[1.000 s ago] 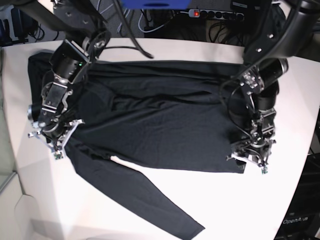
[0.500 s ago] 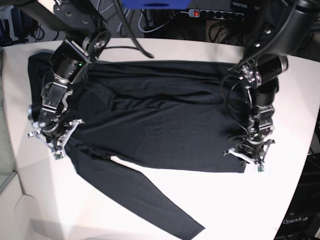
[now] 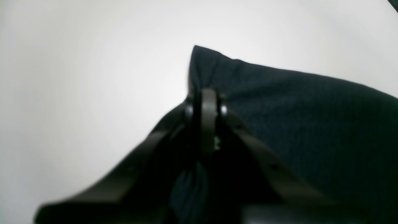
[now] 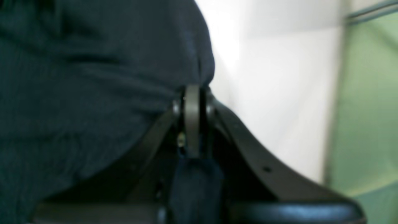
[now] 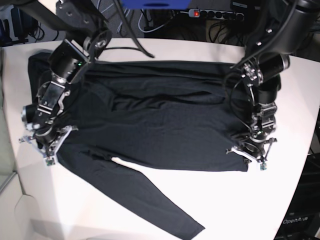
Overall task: Fold the T-shirt properly
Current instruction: 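Lift the grasped side edges with both grippers and fold them toward the folded shoulders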
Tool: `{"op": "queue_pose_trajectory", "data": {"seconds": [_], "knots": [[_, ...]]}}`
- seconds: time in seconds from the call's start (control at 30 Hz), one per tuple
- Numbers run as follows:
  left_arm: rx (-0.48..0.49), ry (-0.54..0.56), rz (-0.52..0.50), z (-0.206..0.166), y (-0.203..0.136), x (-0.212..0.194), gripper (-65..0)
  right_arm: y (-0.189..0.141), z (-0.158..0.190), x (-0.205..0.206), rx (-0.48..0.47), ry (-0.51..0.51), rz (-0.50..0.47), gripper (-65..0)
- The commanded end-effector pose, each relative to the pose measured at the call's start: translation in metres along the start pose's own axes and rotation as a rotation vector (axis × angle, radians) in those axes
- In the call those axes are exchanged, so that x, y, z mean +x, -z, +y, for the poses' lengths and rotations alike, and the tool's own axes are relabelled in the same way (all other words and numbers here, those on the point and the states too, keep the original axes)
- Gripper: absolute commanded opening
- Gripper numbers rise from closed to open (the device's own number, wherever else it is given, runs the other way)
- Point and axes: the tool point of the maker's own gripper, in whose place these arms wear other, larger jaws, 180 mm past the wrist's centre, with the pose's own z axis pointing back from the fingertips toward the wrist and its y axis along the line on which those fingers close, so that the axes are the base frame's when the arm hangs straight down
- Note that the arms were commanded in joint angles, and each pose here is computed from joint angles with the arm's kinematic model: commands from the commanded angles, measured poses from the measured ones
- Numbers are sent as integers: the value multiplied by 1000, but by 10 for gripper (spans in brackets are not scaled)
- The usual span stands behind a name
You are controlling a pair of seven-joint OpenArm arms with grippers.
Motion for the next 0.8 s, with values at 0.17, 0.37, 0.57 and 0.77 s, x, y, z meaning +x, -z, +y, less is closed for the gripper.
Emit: {"op": "queue_pose_trajectory", "data": {"seconds": [0.17,0.37,0.57,0.77], "knots": [[0,9,44,0,1,-4,-650,-17,-12,18,-61,-33,-63,-650],[10,12,69,8,-4,-20,-650,-31,-10,10,-86,-40,-67,-650],[42,25,87,30,-10,-30,-650,-31,-6,-9,-77,-51,-31,-650],[-75,-81,85,20,-17,-39,-650,-36,-5,-19,-80,-59,-23,-650]]}}
